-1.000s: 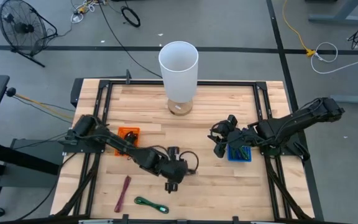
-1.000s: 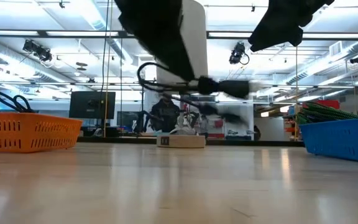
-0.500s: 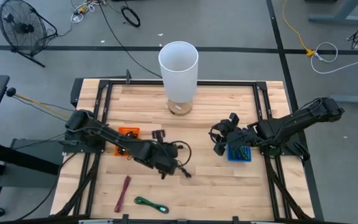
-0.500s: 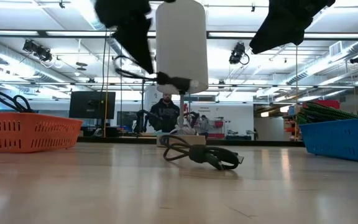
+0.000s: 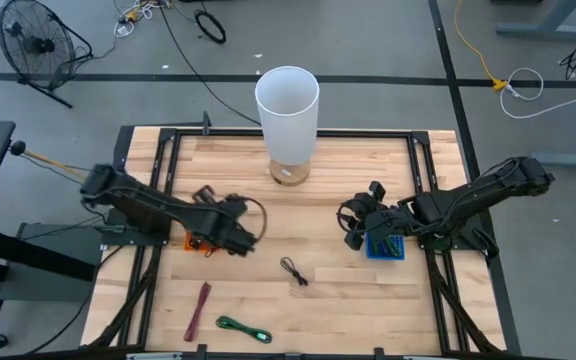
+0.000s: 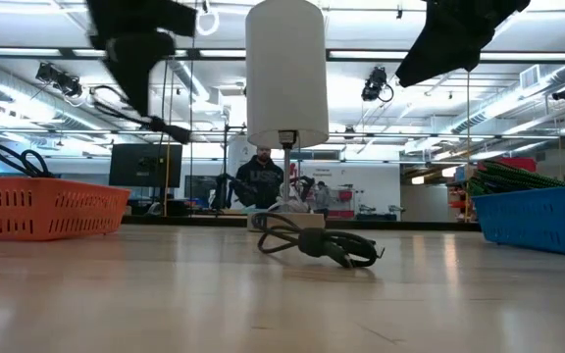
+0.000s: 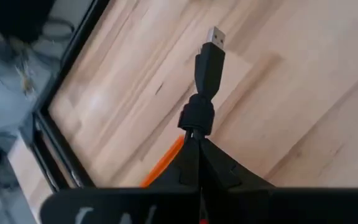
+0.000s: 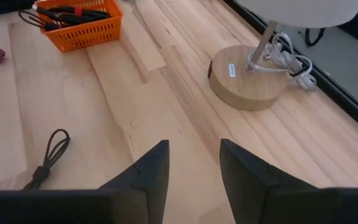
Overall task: Pick & Place USB Port
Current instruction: Put the black charger cable into the orange bin
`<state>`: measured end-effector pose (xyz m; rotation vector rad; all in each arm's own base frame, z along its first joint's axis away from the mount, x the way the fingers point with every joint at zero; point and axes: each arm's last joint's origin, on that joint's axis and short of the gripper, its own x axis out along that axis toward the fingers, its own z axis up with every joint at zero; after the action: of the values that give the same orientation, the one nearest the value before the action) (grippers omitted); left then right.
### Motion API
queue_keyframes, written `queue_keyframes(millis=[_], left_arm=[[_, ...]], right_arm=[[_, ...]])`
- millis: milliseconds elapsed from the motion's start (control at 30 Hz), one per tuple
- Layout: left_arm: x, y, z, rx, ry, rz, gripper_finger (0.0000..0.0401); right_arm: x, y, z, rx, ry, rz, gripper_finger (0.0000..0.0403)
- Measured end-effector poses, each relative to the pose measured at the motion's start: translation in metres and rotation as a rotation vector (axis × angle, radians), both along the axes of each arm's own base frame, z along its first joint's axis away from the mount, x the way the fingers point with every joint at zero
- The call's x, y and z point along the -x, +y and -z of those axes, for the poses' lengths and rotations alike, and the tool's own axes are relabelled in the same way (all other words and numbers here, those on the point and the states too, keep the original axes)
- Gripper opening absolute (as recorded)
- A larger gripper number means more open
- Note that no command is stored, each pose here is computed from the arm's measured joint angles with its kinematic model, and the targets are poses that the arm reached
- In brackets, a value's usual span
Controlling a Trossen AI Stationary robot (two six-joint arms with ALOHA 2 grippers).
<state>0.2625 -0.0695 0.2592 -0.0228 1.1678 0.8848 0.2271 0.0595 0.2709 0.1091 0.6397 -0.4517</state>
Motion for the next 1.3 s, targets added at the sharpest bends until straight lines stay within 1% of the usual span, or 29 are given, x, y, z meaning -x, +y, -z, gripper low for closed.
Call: queue_keyframes(millis=[100,233,367,433,600,700,1133,1233,1300], left_arm=[[0.025,0.006,-0.002,0.046,-0.068,-0.085,0.0000],[0.056,0.014,0.005,0.119,-0.125,-0.209,0.0000],[0.078,0.020,0.017,0.195,-0.155,-0.298,0.0000],[0.086,0.022,0.024,0.239,-0.184,-0.320,0.0000],[0.088,0.021,0.035,0.344,-0.281,-0.317,0.0000],[0.088,0.020,0.040,0.377,-0.277,-0.319,0.0000],[0.090,0.021,0.042,0.360,-0.275,-0.390,0.0000],[0.090,0.019,0.042,0.375,-0.274,-0.381,0.0003],[0.091,0.017,0.042,0.378,-0.272,-0.368,0.0012]], right_arm=[[0.000,0.000,0.000,0.002,0.001,-0.001,0.0141],[0.000,0.000,0.000,0.019,0.010,-0.016,0.0141],[0.000,0.000,0.000,0.019,0.009,-0.016,0.0141],[0.000,0.000,0.000,0.021,0.010,-0.018,0.0141],[0.000,0.000,0.000,0.024,0.012,-0.019,0.0141],[0.000,0.000,0.000,0.024,0.012,-0.019,0.0141],[0.000,0.000,0.000,0.029,0.014,-0.022,0.0141],[0.000,0.000,0.000,0.029,0.014,-0.022,0.0141],[0.000,0.000,0.000,0.028,0.014,-0.022,0.0141]])
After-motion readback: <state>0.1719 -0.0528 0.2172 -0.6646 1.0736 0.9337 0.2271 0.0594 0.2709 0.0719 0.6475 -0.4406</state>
